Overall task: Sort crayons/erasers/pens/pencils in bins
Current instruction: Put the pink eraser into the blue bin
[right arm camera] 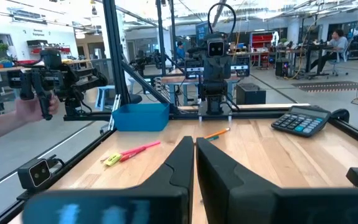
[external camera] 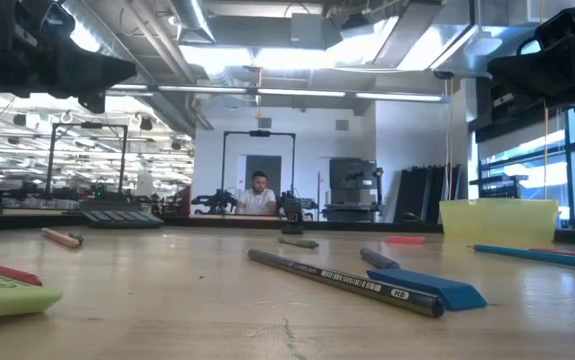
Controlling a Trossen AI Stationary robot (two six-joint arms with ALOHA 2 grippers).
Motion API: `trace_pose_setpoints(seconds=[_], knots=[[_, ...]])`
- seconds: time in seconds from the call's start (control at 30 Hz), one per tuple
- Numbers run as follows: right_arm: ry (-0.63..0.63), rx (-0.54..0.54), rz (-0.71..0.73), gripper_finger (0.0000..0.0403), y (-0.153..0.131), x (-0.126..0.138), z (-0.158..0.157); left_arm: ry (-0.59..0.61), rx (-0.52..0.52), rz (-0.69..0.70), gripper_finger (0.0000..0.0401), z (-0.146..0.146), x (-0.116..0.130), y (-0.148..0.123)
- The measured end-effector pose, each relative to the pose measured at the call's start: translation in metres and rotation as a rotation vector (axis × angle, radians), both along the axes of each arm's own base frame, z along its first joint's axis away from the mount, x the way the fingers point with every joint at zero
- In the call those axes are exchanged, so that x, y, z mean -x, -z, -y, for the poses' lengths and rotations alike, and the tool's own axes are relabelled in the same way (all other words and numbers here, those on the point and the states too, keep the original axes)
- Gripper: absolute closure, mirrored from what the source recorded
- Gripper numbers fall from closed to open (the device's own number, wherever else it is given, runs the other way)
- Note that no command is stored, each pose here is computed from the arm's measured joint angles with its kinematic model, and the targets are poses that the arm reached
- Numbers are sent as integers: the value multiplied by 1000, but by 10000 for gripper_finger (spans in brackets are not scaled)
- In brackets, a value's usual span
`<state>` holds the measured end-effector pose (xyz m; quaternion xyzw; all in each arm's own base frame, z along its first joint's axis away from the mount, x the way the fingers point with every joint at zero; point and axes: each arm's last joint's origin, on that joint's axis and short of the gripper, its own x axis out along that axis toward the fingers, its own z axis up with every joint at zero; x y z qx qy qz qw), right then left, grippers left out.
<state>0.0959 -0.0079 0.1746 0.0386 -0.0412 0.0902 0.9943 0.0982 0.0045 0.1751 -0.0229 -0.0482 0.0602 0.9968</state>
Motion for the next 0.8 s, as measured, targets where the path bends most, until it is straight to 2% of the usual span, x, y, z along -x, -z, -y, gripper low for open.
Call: trace_pose_setpoints(seconds=[0.17, 0.3, 0.43, 0.53, 0.63, 0.73, 0.8], knots=[[4, 2, 0, 379, 0, 0, 0, -101, 11, 44, 401, -3, 1, -4], [71, 9, 17, 379, -1, 0, 2, -115, 13, 57, 401, -3, 1, -5], [127, -127, 14, 379, -2, 0, 4, -108, 19, 37, 401, -3, 1, -3], [190, -259, 41, 379, -5, 0, 6, -115, -58, -51, 401, -3, 0, 4], [328, -311, 74, 379, -7, 1, 11, -168, -101, -88, 401, -5, 0, 6], [542, -350, 78, 379, -4, 1, 17, -247, -78, -82, 401, -8, 1, 6], [618, -349, 34, 376, 1, 0, 19, -273, -69, -82, 401, -10, 1, 6]])
